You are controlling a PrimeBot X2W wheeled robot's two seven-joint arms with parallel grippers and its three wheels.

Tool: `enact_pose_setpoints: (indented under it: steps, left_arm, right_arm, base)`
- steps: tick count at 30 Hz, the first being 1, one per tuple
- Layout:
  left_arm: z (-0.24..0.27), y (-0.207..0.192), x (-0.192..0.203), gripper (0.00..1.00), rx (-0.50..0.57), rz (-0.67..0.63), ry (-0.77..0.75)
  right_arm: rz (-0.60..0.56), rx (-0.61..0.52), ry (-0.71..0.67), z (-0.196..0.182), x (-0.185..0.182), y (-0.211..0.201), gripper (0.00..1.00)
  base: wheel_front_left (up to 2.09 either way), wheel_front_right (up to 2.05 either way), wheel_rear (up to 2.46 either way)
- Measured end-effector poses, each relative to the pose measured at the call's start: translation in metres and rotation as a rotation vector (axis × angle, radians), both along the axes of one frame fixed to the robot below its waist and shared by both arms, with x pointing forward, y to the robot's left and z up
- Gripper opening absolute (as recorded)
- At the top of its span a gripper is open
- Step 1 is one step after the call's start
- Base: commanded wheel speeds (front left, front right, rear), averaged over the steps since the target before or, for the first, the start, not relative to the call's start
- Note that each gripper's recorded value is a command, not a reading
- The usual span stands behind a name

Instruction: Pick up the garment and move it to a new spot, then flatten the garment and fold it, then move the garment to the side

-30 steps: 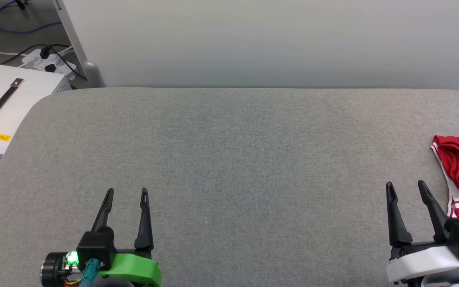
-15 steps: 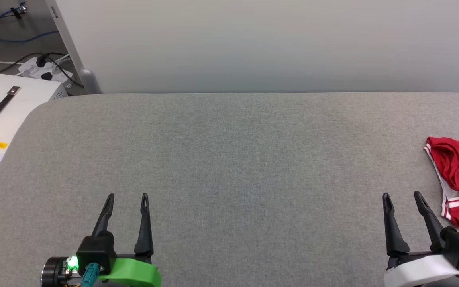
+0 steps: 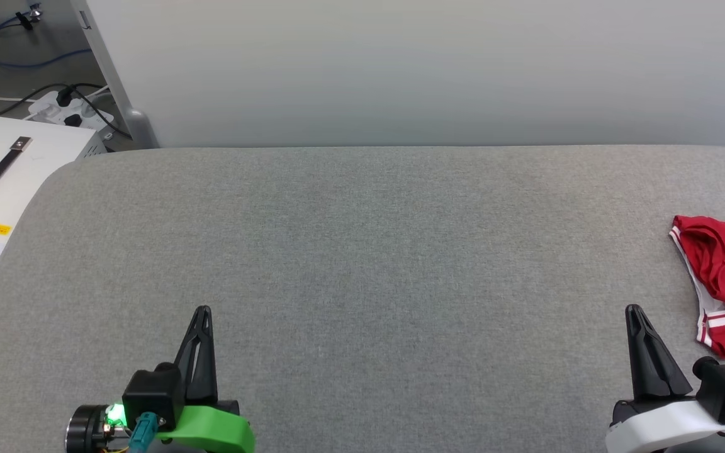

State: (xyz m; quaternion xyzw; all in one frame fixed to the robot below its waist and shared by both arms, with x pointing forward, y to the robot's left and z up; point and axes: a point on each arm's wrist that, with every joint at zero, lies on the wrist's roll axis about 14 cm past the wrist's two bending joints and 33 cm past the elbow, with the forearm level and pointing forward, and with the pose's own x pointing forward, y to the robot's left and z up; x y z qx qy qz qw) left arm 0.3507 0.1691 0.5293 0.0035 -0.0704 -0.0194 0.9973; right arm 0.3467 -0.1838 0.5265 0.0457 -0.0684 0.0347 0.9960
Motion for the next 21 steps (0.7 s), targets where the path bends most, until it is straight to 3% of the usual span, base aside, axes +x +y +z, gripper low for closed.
enact_pose_setpoints:
  steps: [21]
  left_arm:
    - [-0.0048,0.0029,0.0028,0.0,0.011,0.009,0.045]
  right_arm:
    - [0.016,-0.034,0.049,-0.0055,0.0034,0.0056,0.0]
  base:
    - [0.0,0.0,0.0]
